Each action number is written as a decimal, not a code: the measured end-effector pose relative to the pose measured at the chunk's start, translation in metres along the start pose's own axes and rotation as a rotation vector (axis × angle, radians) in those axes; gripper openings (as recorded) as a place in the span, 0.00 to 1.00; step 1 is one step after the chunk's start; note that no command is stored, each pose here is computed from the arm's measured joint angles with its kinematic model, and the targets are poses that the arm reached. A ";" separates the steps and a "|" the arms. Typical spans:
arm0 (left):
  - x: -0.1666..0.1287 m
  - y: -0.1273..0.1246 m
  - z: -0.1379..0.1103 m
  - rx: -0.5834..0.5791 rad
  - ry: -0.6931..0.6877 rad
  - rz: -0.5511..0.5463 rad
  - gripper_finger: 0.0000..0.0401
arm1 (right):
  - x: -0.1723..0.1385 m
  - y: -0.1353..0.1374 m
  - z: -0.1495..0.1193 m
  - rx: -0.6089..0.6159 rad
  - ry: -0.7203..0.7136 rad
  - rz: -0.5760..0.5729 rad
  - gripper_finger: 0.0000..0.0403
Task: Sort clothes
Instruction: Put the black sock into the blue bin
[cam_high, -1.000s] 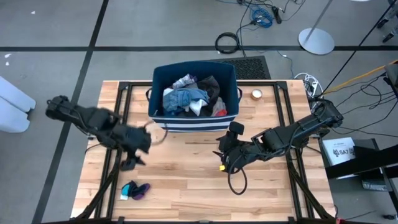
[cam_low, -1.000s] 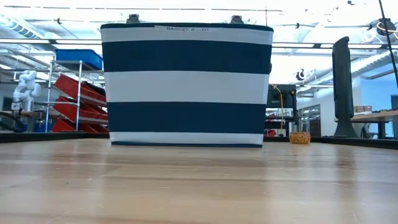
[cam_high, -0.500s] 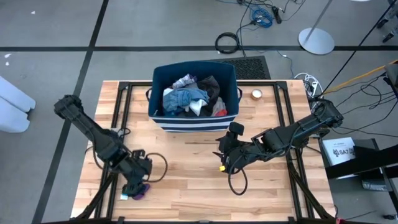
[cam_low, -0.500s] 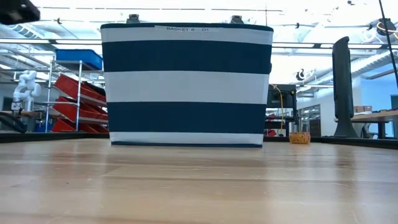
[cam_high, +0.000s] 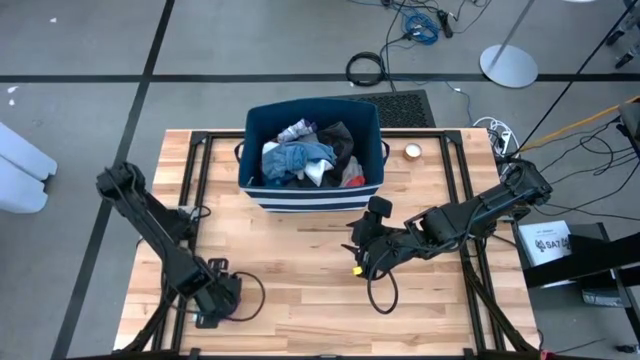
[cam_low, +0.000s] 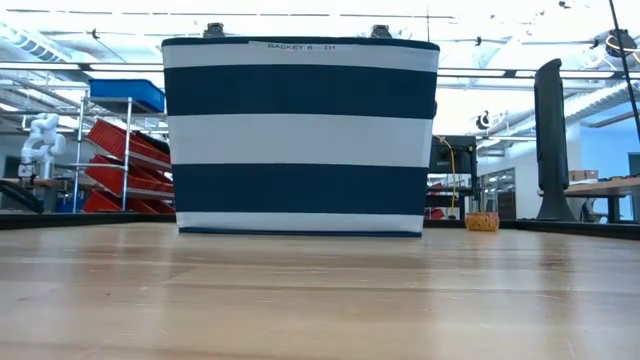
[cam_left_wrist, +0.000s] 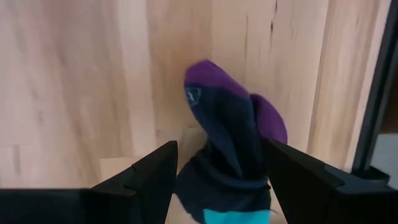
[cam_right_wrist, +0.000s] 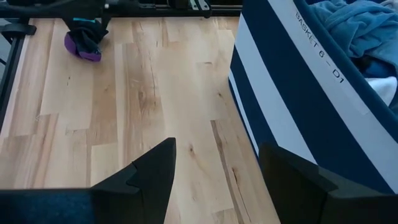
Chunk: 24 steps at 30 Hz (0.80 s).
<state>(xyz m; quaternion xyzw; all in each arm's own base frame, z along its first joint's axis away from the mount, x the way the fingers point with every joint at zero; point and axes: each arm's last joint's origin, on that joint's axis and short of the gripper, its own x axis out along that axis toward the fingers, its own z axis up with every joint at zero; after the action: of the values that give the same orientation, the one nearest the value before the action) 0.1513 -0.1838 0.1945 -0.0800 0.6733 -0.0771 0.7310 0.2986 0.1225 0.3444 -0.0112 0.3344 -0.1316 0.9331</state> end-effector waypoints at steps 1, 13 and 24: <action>0.004 -0.001 -0.001 0.006 0.010 -0.001 0.61 | 0.000 0.000 0.000 0.000 0.000 0.000 0.54; 0.047 -0.010 0.001 0.025 0.105 0.080 0.57 | 0.000 0.000 0.001 0.008 -0.011 0.004 0.54; 0.030 -0.002 0.007 0.068 0.098 0.079 0.04 | 0.000 0.001 0.001 0.011 -0.011 0.005 0.54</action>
<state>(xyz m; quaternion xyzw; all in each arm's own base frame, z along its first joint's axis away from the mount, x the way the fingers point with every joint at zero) 0.1608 -0.1923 0.1660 -0.0247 0.7078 -0.0746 0.7020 0.2994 0.1230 0.3453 -0.0058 0.3285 -0.1311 0.9353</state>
